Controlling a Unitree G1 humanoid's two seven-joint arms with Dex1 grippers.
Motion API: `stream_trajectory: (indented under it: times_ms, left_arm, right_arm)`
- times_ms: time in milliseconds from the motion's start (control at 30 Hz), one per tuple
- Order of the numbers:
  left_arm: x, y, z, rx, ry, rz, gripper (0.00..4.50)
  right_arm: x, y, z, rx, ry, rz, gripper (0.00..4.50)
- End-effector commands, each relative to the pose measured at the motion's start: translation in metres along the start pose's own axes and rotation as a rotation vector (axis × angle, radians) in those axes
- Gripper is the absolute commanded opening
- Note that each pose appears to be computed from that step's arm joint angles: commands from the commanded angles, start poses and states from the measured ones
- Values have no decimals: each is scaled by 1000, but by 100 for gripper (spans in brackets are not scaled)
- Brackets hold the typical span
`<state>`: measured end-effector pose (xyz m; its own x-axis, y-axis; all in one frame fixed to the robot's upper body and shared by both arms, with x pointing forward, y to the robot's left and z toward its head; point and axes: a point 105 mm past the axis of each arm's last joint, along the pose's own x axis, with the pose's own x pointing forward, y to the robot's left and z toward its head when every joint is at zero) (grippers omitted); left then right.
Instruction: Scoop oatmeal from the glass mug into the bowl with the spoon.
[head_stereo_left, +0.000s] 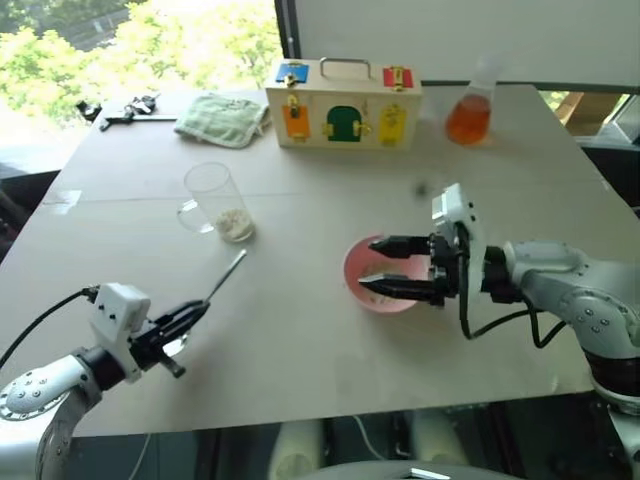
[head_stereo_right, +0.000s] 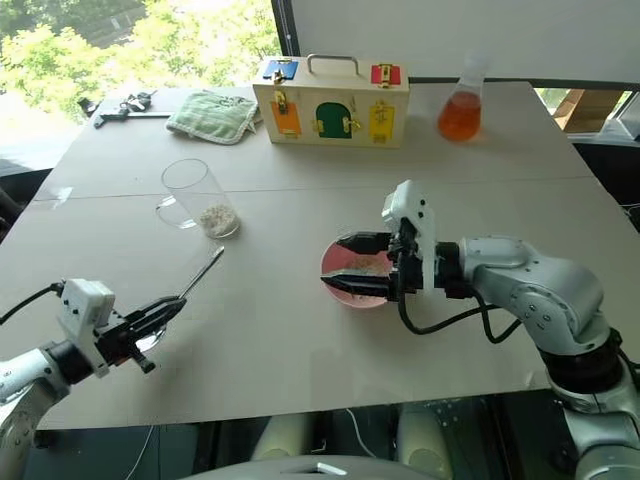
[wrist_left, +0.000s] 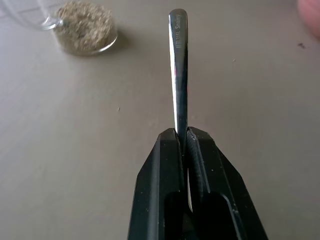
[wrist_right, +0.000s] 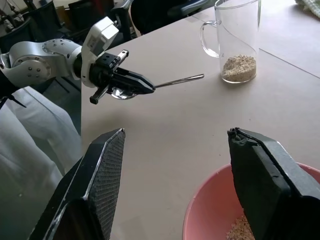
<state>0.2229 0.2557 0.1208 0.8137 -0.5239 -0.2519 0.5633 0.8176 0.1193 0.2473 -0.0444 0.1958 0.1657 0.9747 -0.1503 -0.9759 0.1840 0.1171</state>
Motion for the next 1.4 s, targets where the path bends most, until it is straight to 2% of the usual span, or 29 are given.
stream_trajectory:
  times_ms: [33, 133, 267, 600, 700, 967, 1067, 1167, 1200, 1400]
  left_arm:
    - [26, -31, 33, 57, -114, -64, 15]
    - [50, -52, 54, 91, -197, -84, 15]
    - [76, -81, 71, 40, -297, -131, 15]
    - [90, -82, 71, 24, -324, -124, 15]
    - [90, -80, 70, 31, -322, -128, 0]
    - [93, -83, 71, 39, -333, -152, 0]
    - [93, -85, 72, 38, -340, -161, 0]
    - [94, -86, 72, 37, -344, -166, 0]
    - [94, -86, 72, 36, -345, -168, 0]
    - [94, -91, 64, -11, -307, -191, 0]
  right_arm:
    - [15, -5, 0, 69, 15, -16, 330]
    - [31, -16, 0, 198, -10, -70, 330]
    - [47, -31, 16, 370, -150, -141, 330]
    - [47, -46, 36, 485, -279, -237, 330]
    - [47, -47, 35, 486, -268, -253, 244]
    - [51, -49, 35, 503, -274, -266, 244]
    - [50, -50, 34, 510, -274, -275, 159]
    - [50, -51, 34, 515, -275, -279, 18]
    - [49, -52, 34, 516, -275, -282, 5]
    - [48, -53, 35, 522, -277, -286, 5]
